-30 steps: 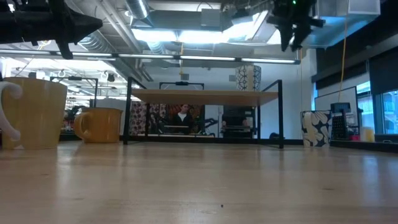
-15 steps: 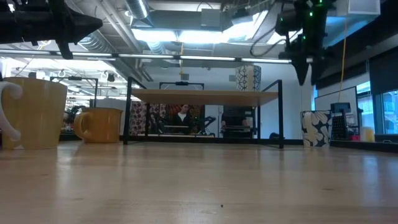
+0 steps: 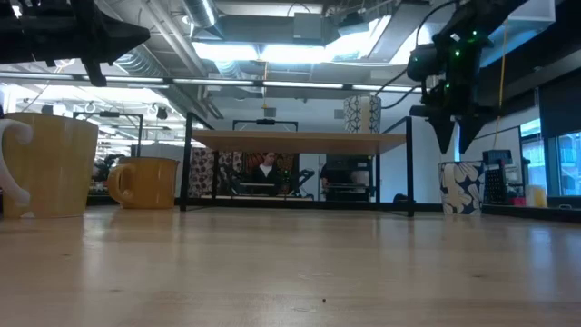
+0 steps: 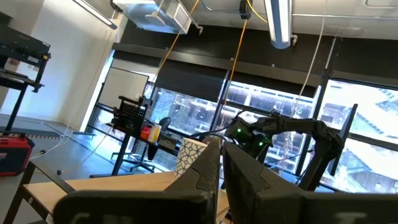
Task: Place coffee mugs
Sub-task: Put the blue patterned mug on the shelf
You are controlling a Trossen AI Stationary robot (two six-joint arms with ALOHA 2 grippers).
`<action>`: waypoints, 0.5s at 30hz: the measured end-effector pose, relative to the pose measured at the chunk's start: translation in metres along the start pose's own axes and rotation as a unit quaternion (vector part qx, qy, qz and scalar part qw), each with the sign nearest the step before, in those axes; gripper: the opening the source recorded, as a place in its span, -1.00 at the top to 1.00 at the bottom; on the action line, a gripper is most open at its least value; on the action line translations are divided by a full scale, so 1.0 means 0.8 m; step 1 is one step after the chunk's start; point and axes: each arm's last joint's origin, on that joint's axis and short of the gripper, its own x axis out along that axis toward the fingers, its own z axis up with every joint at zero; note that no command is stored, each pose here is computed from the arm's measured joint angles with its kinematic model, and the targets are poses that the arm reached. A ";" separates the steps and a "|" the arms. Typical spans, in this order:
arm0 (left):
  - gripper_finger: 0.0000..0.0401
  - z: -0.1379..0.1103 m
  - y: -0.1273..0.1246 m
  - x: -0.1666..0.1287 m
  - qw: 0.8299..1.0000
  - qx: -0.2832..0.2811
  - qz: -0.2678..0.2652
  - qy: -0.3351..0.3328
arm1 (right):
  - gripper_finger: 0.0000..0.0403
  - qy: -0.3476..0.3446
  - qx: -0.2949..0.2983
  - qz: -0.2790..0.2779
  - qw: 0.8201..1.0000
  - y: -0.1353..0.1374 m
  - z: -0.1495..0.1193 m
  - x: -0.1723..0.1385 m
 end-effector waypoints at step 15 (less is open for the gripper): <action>0.92 0.000 0.000 0.000 1.000 0.001 0.000 0.001 | 0.08 0.000 0.013 0.024 1.000 0.002 -0.018 0.038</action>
